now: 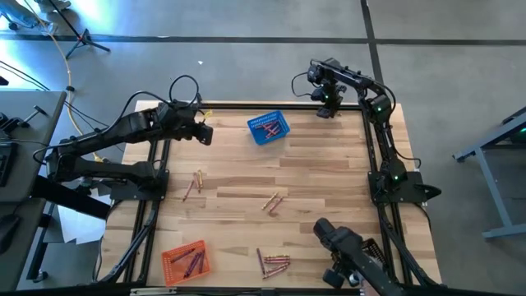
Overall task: Sort crayons
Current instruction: Put the yellow crayon into the black bin
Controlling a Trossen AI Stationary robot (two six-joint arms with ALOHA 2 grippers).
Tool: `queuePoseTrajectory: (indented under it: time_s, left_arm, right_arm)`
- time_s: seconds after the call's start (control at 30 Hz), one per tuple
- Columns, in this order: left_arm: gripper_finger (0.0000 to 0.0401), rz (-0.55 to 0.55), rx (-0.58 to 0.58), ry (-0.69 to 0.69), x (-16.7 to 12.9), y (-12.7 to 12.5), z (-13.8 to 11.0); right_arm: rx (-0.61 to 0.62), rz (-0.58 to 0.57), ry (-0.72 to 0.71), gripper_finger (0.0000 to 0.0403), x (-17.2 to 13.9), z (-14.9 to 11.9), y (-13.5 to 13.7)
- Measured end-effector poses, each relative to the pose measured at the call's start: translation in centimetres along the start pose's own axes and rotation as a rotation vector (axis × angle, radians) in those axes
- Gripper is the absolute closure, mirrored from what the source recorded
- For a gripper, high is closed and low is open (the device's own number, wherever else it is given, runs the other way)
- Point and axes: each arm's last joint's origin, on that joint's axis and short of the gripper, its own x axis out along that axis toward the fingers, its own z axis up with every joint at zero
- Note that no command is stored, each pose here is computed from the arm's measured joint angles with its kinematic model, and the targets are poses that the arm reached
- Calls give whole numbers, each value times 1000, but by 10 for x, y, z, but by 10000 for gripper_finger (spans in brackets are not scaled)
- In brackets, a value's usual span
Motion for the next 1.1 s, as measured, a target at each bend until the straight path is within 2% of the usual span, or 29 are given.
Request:
queuePoseTrajectory:
  time_s: [0.27, 0.5, 0.6, 0.7, 0.83, 1.0, 1.1]
  left_arm:
    - [307, -2, 2, 1, 0, 0, 0]
    - [307, -2, 0, 1, 0, 0, 0]
    - [307, -2, 1, 1, 0, 0, 0]
    - [307, -1, 1, 1, 0, 0, 0]
    - [307, -1, 2, 1, 0, 0, 0]
    - [307, -2, 0, 2, 0, 0, 0]
    - [307, -4, -17, 4, 0, -1, 0]
  right_arm:
    - [-44, 21, -14, 270, 0, 0, -1]
    - [-26, 53, -45, 270, -3, -4, -5]
    - [-19, 66, -152, 270, -18, -6, -7]
    - [-39, 81, -199, 270, -31, -15, -8]
    - [-122, 16, -263, 270, -46, -23, -13]
    - [-382, 0, -243, 270, -45, -27, -14]
    - [-456, -2, -249, 270, -45, -29, -19]
